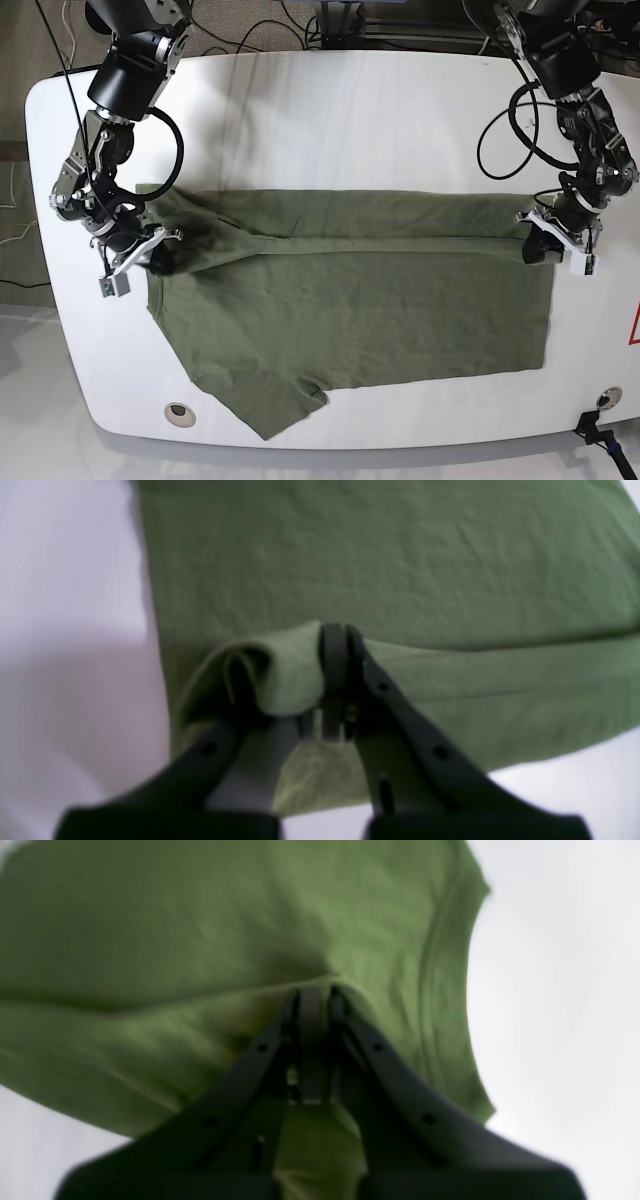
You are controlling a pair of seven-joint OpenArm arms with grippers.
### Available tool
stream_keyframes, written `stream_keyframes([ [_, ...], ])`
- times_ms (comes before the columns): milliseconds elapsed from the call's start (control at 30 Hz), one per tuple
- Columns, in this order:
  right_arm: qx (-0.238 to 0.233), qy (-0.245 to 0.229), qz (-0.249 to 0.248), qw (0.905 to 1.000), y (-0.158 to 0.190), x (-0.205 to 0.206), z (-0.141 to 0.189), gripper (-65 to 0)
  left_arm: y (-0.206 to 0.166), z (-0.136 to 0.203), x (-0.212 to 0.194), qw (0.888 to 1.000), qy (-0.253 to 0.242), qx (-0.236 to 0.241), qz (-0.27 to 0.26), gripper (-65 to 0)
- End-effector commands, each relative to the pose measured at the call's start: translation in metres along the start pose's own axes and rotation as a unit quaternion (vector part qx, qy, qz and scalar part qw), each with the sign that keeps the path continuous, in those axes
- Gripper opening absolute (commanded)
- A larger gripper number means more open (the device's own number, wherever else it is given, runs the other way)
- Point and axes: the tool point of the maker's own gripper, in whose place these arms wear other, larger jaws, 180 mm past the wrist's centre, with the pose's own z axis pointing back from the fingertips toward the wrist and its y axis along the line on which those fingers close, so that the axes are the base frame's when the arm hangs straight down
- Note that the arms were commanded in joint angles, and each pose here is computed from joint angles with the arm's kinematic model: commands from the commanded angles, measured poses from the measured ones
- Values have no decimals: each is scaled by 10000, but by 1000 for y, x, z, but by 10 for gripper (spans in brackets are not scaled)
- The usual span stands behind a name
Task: Fold the T-shirt properly
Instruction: 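Lower the shirt edge and open both grippers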
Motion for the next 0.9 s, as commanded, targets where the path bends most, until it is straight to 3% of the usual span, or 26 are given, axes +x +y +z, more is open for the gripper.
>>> stream_keyframes([
  [0, -29, -292, 66, 9995, -5, 19, -2, -606, 16, 6, 23, 9996, -248, 93, -110, -464],
  [67, -175, -314, 143, 9993, -14, 17, -1, -449, 19, 8, 29, 9991, -400, 113, -116, -299],
  [133, -296, -365, 250, 9986, -20, 18, 0, -300, 27, 13, 38, 9982, -510, 184, -236, -185],
  [200, -376, -421, 329, 9979, -23, 16, 3, -179, 28, 14, 41, 9978, -486, 203, -410, -113],
  [233, -445, -513, 423, 9968, -27, 22, 7, -150, 28, 15, 42, 9975, -531, 206, -415, -92],
  [367, -672, -785, 880, 9908, -28, 30, 30, -145, 35, 27, 51, 9938, -742, 379, -736, -86],
  [567, -760, -992, 1412, 9821, -9, 18, 63, -146, 7, 51, 44, 9816, -1033, 450, -1545, -86],
  [700, -751, -995, 1306, 9836, -8, -12, 72, -186, -7, 56, 27, 9769, -1122, 459, -1759, -86],
  [867, -771, -911, 950, 9883, -18, -48, 72, -192, -8, 60, 5, 9799, -974, 426, -1686, -86],
])
